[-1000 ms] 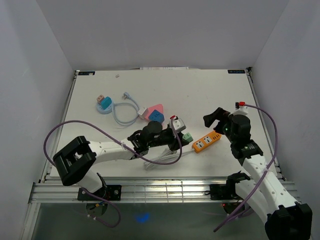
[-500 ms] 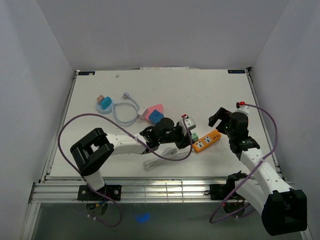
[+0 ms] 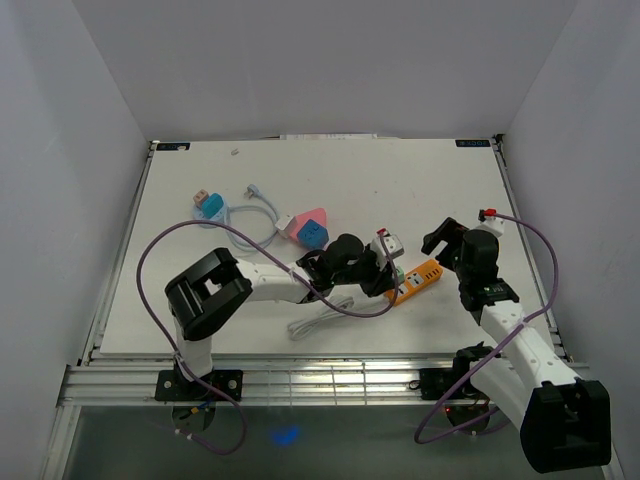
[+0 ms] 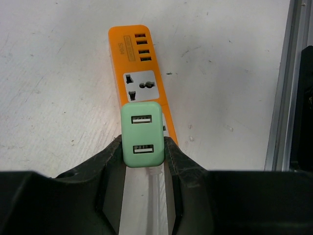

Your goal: Insert the plug

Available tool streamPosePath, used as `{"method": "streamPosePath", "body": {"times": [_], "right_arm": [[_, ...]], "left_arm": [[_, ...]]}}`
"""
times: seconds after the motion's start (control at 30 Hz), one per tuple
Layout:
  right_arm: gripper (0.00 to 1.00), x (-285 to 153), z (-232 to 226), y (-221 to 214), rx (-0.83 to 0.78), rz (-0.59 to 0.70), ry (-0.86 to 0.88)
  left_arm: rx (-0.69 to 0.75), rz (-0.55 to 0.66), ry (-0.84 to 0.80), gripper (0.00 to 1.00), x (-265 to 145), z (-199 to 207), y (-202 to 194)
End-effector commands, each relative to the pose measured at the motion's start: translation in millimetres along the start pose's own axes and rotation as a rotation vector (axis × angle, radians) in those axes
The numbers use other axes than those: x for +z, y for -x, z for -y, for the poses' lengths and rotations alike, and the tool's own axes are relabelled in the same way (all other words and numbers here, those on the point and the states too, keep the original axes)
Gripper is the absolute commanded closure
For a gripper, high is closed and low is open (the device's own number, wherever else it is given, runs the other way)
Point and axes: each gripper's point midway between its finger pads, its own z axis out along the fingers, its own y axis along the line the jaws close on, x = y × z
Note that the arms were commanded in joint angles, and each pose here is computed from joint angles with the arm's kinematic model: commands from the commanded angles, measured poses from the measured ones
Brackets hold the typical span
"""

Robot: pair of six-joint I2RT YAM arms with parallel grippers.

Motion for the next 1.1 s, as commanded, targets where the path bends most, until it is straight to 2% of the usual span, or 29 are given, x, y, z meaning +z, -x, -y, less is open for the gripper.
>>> {"method": "streamPosePath", "body": {"times": [0.0, 0.47, 0.73, 1.07], "right_arm": [[0.11, -1, -7, 19, 0.019, 0.078, 0.03], [0.1, -3, -11, 17, 0.02, 0.06, 0.068], [0.07, -8, -17, 18, 0.005, 0.057, 0.116], [0.07, -8, -18, 18, 0.012, 0.054, 0.127]], "left_arm": [[-0.001, 0.033, 0.001, 1.0, 7, 1, 17], [-0.014, -0.018, 0.006, 1.0, 21, -1, 1], [0.002, -0.061, 0.069, 1.0, 22, -8, -9], [0.013, -0.02, 0.06, 1.0, 15, -3, 12]]}}
